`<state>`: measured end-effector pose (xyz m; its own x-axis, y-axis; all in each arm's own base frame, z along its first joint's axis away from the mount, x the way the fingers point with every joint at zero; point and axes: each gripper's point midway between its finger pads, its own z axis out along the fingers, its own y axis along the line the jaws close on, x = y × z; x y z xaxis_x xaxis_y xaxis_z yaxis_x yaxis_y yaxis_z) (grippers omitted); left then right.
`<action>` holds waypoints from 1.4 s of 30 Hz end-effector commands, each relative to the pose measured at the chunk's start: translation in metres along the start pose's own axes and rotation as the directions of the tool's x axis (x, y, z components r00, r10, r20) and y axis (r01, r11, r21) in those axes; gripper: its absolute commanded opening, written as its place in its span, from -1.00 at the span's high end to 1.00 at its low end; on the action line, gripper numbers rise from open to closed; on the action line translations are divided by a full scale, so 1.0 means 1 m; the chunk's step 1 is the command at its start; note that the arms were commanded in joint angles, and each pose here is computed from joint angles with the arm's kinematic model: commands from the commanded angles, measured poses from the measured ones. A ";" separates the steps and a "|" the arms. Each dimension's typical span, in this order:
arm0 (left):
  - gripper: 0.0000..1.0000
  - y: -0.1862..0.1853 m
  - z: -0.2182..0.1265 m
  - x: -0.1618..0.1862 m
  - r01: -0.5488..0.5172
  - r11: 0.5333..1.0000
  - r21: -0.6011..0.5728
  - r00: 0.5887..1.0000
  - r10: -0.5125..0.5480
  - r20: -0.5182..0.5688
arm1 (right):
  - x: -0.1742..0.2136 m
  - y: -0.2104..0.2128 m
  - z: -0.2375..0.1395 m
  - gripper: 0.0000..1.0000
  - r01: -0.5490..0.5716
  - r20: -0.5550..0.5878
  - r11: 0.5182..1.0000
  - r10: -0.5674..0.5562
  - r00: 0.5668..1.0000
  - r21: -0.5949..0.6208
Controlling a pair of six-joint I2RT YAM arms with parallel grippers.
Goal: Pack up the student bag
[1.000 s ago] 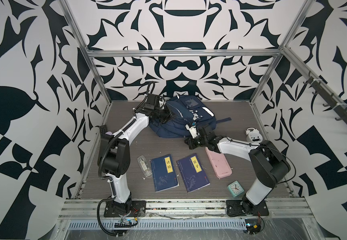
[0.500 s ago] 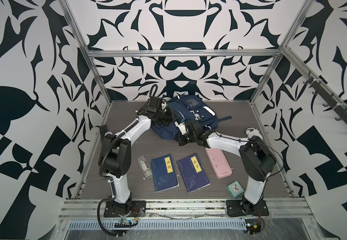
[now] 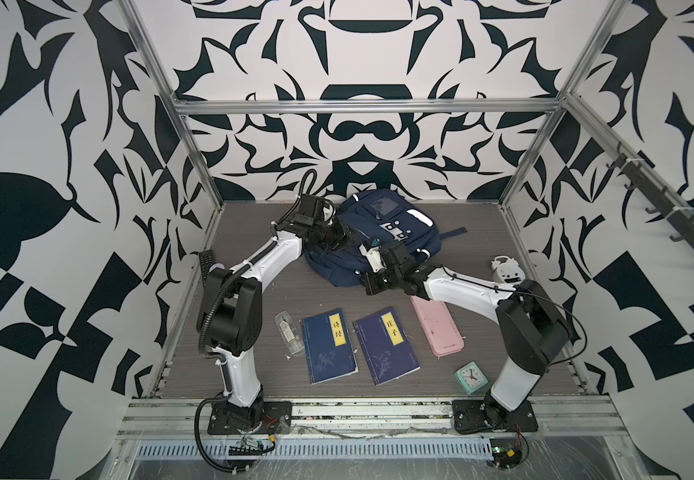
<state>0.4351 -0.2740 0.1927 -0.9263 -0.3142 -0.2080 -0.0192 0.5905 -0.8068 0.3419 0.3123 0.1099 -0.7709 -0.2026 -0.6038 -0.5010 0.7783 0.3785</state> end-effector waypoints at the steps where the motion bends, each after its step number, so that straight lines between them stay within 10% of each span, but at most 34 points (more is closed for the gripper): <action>1: 0.21 -0.002 -0.022 -0.019 -0.069 0.997 -0.041 0.996 0.072 0.056 | -0.005 -0.025 -0.025 1.00 -0.053 0.026 0.995 0.051 0.998 0.082; 28: 0.19 0.087 0.055 -0.038 -0.103 0.950 -0.296 0.989 0.067 -0.130 | 0.010 -0.067 -0.028 1.00 -0.118 -0.079 0.970 0.138 0.987 0.215; 36: 1.00 0.077 0.046 -0.045 -0.073 0.971 -0.227 0.996 0.061 -0.059 | 0.007 -0.072 -0.026 1.00 -0.111 -0.082 0.963 0.134 0.988 0.244; 42: 1.00 0.076 0.000 -0.058 0.006 0.988 -0.156 0.996 0.009 0.093 | -0.003 -0.073 -0.023 1.00 -0.080 -0.090 0.963 0.106 0.990 0.256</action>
<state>0.4806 -0.2292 0.0992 -0.9327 -0.3021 -0.1971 -0.1029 0.7466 -0.6573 0.3481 0.2391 0.0744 -0.8951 -0.1768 -0.4092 -0.3010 0.9168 0.2623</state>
